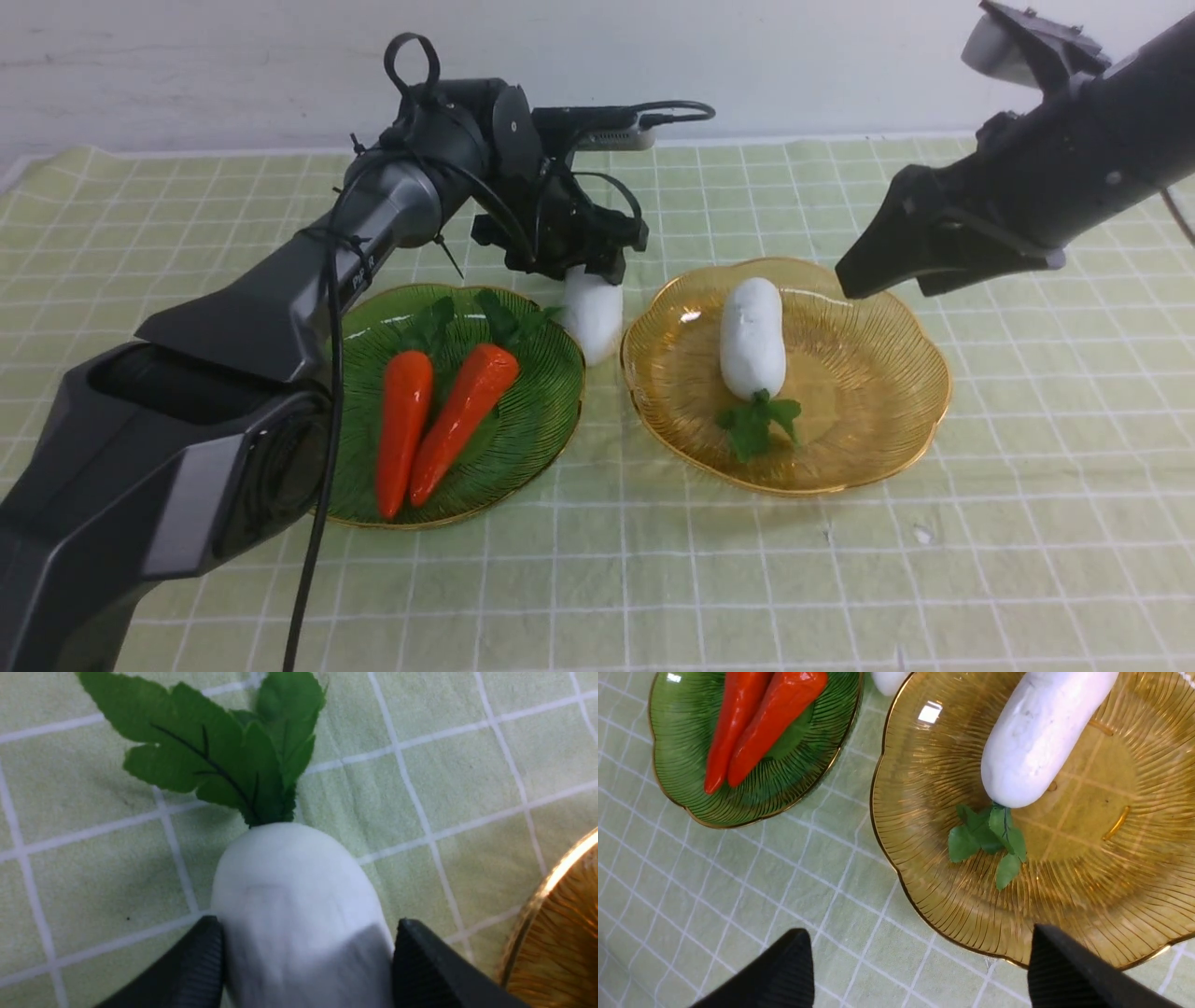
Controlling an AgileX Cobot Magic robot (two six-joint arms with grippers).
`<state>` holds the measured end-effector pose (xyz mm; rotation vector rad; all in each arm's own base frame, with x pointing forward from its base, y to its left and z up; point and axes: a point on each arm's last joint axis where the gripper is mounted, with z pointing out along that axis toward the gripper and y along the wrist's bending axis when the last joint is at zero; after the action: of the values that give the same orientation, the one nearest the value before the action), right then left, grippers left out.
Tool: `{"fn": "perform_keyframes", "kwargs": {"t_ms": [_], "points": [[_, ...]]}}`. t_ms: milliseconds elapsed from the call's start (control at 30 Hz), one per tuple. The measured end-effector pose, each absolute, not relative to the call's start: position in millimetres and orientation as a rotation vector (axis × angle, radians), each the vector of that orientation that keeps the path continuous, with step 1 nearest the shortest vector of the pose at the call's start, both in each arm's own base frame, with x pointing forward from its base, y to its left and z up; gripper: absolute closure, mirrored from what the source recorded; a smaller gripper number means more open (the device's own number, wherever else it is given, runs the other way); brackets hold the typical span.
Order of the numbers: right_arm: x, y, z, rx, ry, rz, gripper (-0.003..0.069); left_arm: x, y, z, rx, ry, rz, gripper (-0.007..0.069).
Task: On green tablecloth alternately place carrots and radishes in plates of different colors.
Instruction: 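Pick up the white radish and place it on the plate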
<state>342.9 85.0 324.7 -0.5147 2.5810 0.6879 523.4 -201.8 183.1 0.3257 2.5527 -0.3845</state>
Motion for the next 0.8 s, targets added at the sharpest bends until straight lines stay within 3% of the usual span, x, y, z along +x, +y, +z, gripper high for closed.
{"fn": "perform_keyframes", "kwargs": {"t_ms": [200,367,500,633,800], "points": [[342,85,324,-0.522,2.591,0.694,0.0101,527,-203,215,0.335,2.47,-0.402,0.0214],[341,85,324,-0.506,2.6,0.701,0.0101,515,-201,276,0.35,2.382,-0.432,0.0214],[337,85,332,-0.475,2.591,0.706,0.0106,483,-213,338,0.411,2.294,-0.571,0.0214],[325,82,349,-0.486,2.547,0.675,0.0129,464,-245,343,0.495,2.281,-0.637,0.0214],[299,68,381,-0.449,2.503,0.51,0.019,441,-294,326,0.631,2.305,-0.611,0.0214]]}}
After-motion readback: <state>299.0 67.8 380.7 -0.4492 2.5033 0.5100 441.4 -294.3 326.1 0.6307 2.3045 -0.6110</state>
